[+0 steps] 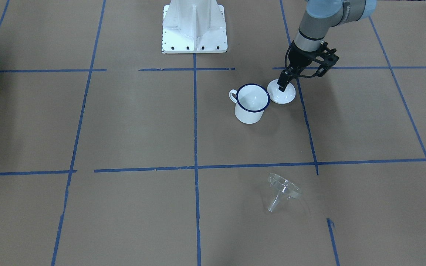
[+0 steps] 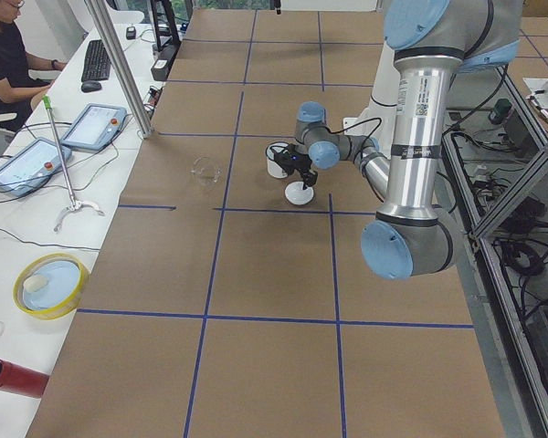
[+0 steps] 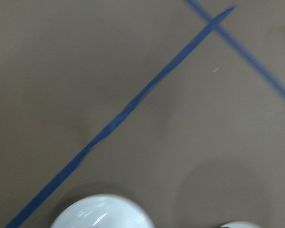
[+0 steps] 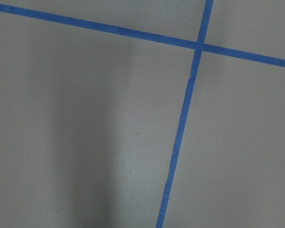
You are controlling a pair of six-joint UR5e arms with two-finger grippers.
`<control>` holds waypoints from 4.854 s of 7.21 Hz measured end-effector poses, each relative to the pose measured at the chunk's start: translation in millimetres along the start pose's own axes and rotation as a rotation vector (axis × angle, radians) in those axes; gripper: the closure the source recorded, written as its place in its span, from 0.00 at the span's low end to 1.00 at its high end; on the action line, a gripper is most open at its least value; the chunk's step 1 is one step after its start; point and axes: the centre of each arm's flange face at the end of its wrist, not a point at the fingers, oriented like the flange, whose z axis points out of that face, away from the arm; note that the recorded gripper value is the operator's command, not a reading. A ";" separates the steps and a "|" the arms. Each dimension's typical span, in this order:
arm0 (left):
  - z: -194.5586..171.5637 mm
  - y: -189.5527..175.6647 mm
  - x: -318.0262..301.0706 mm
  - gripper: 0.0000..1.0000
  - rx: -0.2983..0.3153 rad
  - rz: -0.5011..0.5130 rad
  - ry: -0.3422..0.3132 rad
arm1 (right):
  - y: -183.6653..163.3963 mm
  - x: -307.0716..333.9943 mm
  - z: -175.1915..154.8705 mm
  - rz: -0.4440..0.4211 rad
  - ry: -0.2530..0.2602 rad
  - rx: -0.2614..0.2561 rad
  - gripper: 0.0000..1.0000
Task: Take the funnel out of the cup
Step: 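Move the left gripper down to the white lid's knob, then grasp the lid knob with the left gripper and lift it, then lower the white lid onto the mug's opening with the left gripper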
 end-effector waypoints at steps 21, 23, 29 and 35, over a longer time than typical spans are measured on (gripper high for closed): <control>-129.1 -30.4 54.5 1.00 0.123 -0.003 0.073 | 0.0 0.0 0.0 -0.001 0.000 0.000 0.00; -128.1 -6.9 116.8 1.00 0.085 -0.013 0.037 | 0.0 0.0 0.0 -0.001 0.000 0.000 0.00; -92.6 11.3 157.6 1.00 0.014 0.007 -0.031 | 0.0 0.0 0.0 -0.001 0.000 0.000 0.00; -74.8 15.1 163.4 1.00 0.005 0.021 -0.032 | 0.0 0.0 0.0 0.000 0.000 0.000 0.00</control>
